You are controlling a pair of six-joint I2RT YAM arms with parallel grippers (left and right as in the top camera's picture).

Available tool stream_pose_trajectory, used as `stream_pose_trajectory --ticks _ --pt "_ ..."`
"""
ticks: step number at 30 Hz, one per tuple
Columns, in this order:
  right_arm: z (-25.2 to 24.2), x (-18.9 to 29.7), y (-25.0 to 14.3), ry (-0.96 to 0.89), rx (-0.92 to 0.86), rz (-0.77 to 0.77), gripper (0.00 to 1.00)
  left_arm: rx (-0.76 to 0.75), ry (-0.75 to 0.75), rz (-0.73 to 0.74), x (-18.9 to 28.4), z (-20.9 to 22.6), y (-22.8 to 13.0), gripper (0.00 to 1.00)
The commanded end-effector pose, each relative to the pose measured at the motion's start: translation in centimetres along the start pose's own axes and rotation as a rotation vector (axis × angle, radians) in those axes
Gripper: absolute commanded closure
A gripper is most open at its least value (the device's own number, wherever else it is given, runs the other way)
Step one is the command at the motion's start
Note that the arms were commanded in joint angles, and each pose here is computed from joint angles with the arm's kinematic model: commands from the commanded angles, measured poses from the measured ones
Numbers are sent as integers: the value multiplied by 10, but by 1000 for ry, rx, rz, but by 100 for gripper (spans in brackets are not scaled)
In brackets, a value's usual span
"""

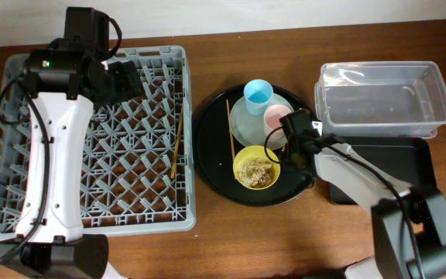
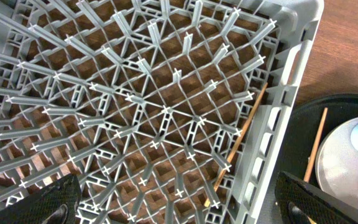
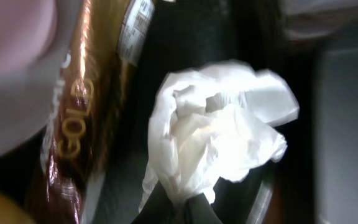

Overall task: Sort waste into correct bins and load items into the dishwasher rack
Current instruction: 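Carry the tissue with the right gripper and release it into the clear bin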

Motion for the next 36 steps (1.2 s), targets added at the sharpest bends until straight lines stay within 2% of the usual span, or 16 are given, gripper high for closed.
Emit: stream_pose_trajectory --ticks 1,3,7,9,12,18,19,20,21,26,28,31,32,33,36 --pt "-6 72 42 52 -28 -177 96 12 6 2 -2 0 0 1" --pt "-15 119 60 65 -27 -298 96 12 6 2 -2 0 0 1" --pt "-46 153 75 -23 -122 -440 96 11 6 2 -2 0 0 1" --pt "-67 148 81 -84 -180 -445 96 12 6 2 -2 0 0 1" --pt "-92 127 93 -139 -256 -418 90 11 6 2 -2 0 0 1" --pt "-122 64 111 -171 -338 -326 90 12 6 2 -2 0 0 1" --pt "-125 53 113 -164 -328 -304 72 12 6 2 -2 0 0 1" --pt "-129 48 112 -173 -337 -296 33 11 6 2 -2 0 0 1" --pt "-136 47 112 -184 -348 -291 1 12 6 2 -2 0 0 1" --pt "-146 80 115 -154 -331 -318 1 12 6 2 -2 0 0 1" --pt "-136 98 115 -48 -318 -322 1 12 6 2 -2 0 0 1" --pt "-104 121 102 264 -266 -269 2 12 6 2 -2 0 0 1" --pt "-94 128 93 359 -251 -228 21 11 6 2 -2 0 0 1" --pt "-87 134 80 424 -244 -167 36 11 6 2 -2 0 0 1" --pt "-76 136 56 489 -242 -32 86 12 6 2 -2 0 0 1"
Point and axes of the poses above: each gripper's point midway between its finger pads, its own x axis back along the fingers, its own z axis along the line the jaws close on, y = z × x, the point moved 6 cm from there along x, back along the fingers, and after that the axes turned 4 degrees about x, right-handed, at the moved point
